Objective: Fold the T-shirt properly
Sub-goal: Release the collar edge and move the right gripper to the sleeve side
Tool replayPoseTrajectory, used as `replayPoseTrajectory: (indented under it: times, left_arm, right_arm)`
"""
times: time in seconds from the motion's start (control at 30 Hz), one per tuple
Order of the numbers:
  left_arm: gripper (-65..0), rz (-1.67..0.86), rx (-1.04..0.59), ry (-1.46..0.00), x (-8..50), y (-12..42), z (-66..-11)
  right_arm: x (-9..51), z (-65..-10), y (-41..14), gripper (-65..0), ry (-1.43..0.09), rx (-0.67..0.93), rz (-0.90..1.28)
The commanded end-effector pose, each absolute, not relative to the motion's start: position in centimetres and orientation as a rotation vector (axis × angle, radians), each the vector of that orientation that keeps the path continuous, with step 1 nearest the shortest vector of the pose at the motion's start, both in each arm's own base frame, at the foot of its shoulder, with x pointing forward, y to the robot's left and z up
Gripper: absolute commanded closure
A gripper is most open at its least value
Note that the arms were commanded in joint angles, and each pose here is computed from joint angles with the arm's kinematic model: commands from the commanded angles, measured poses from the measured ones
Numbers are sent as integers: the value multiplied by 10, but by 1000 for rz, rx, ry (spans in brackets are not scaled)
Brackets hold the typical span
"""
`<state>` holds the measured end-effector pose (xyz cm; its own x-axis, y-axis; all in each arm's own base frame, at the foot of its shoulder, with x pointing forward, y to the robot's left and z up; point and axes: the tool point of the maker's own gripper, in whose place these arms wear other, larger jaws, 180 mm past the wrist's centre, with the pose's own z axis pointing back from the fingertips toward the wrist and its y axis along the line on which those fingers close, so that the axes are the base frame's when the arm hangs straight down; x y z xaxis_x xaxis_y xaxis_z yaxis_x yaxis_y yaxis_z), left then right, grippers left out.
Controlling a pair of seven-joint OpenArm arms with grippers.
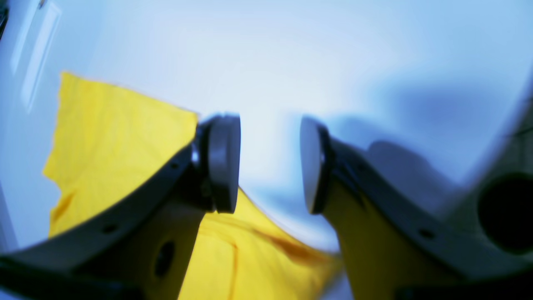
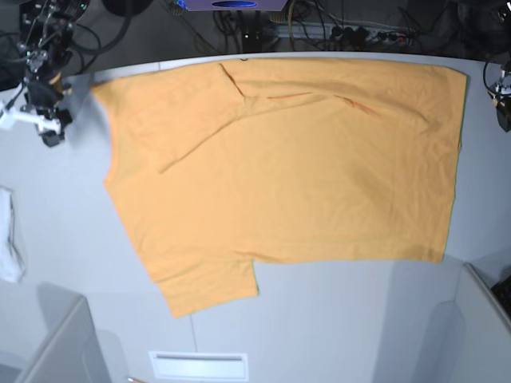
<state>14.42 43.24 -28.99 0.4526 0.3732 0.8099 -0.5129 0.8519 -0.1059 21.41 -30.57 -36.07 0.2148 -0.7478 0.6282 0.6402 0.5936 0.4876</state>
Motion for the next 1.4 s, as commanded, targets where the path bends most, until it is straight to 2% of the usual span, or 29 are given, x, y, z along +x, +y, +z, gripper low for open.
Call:
replayPoseTrajectory:
  times: [0.0, 0.07, 0.27, 0.37, 0.5, 0.6, 0.8, 0.93, 1.03, 1.37]
  left_arm:
    - [-472, 514, 173, -985, 154, 434, -277]
    - [-400, 460, 148, -995, 175, 426, -275]
    - [-97, 292, 154, -934, 223, 393, -293]
    - [0, 224, 189, -900, 238, 382, -301]
    - [0, 178, 205, -883, 255, 374, -306]
    - [0, 170, 193, -897, 264, 369, -304]
    - [0, 173, 202, -890, 260, 372, -305]
    - [0, 173, 202, -888, 260, 372, -305]
    - [0, 178, 198, -893, 262, 373, -305]
    - [0, 221, 173, -851, 261, 380, -323]
  right_arm:
    - [232, -353, -304, -228, -980, 156, -935]
    - [255, -357, -305, -228, -978, 173, -900]
    - [332, -358, -284, -228, -924, 293, -830]
    - [368, -356, -277, -228, -905, 321, -797]
    - [419, -359, -265, -233, -856, 335, -754]
    - [456, -363, -255, -285, -817, 373, -689]
    - [496, -383, -253, -309, -785, 358, -624]
    - [503, -397, -249, -398, -758, 322, -532]
    - [512, -389, -215, -449, -770, 396, -378]
    - [510, -392, -171, -446, -716, 440, -244]
